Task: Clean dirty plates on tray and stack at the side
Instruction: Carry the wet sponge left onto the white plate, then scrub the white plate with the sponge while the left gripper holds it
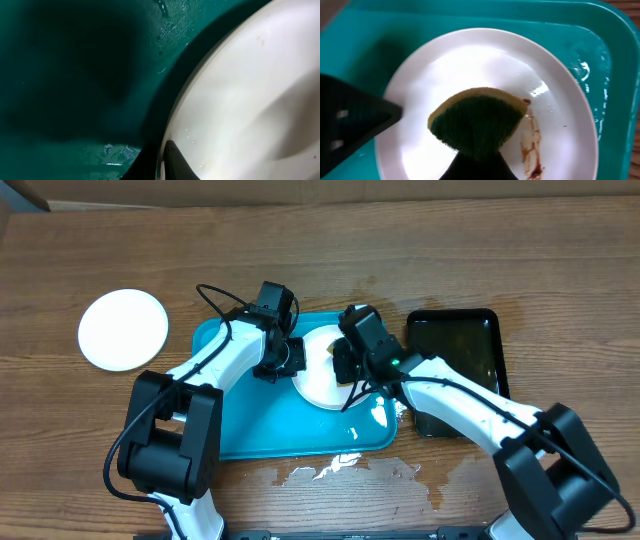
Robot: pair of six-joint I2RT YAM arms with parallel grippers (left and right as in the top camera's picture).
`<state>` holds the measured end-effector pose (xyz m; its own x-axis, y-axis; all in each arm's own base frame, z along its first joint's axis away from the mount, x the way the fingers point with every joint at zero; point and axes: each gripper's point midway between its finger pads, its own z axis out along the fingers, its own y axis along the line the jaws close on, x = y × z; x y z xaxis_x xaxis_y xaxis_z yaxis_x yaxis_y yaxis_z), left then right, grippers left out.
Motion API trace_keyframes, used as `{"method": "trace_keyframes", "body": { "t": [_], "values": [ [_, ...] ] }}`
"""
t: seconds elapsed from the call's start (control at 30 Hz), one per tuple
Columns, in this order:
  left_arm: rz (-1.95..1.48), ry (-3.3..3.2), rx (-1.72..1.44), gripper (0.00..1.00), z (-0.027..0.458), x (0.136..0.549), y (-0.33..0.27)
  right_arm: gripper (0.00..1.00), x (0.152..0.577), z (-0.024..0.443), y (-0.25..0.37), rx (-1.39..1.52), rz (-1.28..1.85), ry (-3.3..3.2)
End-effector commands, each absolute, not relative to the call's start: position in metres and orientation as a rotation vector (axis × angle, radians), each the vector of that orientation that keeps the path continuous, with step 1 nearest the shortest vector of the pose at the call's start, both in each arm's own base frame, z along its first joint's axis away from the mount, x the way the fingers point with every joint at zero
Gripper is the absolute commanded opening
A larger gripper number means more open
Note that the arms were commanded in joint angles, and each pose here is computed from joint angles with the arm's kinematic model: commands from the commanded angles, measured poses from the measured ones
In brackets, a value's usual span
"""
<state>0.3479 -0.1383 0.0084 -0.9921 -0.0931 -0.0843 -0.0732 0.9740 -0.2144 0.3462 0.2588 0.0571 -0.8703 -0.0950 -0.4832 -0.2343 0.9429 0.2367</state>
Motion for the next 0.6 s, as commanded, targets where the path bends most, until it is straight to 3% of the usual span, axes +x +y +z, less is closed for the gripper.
{"method": "trace_keyframes", "body": {
  "t": [0.0,0.1,0.17,0.37,0.57],
  "values": [
    [-0.295,3.035,-0.104,0.11,0.005,0.348,-0.138,0.1,0.356,0.056,0.256,-0.206,0.341,2.599],
    [-0.292,3.036,-0.104,0.13,0.005,0.348,-0.138,0.48,0.354,0.054,0.254,-0.213,0.332,2.61],
    [-0.292,3.035,-0.104,0.15,0.005,0.348,-0.138,0.64,0.354,0.056,0.254,-0.219,0.331,2.609],
    [-0.292,3.035,-0.104,0.17,0.005,0.348,-0.138,0.76,0.351,0.066,0.253,-0.278,0.291,2.637],
    [-0.292,3.035,-0.105,0.17,0.005,0.348,-0.138,0.72,0.343,0.056,0.247,-0.293,0.258,2.682]
  ]
}}
